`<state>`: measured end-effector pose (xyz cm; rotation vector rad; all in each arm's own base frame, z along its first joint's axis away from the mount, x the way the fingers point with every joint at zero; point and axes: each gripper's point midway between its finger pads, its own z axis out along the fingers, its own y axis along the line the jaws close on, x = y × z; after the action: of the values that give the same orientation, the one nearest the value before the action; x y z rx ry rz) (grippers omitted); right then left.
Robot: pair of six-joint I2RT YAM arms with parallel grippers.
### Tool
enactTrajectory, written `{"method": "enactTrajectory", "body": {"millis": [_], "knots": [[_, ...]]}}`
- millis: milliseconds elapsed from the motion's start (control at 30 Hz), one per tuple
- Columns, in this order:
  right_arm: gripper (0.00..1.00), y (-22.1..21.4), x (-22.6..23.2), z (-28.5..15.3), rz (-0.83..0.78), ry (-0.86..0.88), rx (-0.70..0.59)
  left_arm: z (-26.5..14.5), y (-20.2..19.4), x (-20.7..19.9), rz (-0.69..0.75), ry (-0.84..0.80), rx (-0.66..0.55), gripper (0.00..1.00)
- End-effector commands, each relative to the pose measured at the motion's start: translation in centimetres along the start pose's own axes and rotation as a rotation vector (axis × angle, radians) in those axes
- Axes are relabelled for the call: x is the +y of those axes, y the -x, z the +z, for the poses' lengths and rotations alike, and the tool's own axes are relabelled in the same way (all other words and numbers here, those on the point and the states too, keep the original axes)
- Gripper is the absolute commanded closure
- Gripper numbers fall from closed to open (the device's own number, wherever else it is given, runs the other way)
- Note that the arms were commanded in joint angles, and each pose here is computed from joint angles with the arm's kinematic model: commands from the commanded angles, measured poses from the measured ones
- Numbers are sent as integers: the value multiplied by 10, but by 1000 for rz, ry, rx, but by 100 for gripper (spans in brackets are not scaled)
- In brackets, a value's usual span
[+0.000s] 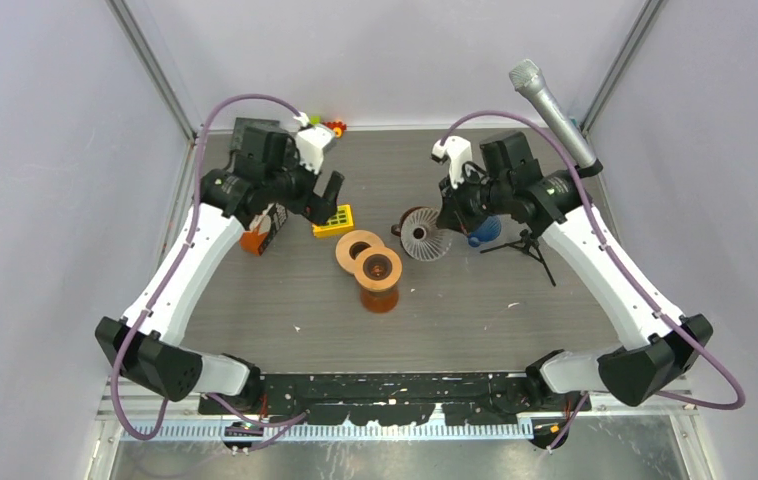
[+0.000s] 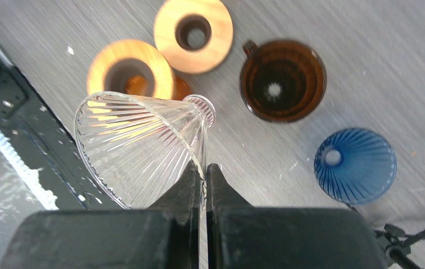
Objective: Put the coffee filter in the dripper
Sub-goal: Pick up the coffee dripper from the center of the board, then place the coffee dripper in the dripper holder.
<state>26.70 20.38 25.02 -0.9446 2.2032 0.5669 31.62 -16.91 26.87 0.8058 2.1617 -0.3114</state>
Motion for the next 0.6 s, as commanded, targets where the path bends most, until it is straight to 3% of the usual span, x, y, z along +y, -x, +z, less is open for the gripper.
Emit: {"method": "enactTrajectory", "body": {"millis": [0,567], "knots": [[99,31,32,-20,27,92,-65,-11,40,8,-127,-27,-153,2],[99,33,87,35,34,247,114,-34,35,13,-140,31,-251,0]]}}
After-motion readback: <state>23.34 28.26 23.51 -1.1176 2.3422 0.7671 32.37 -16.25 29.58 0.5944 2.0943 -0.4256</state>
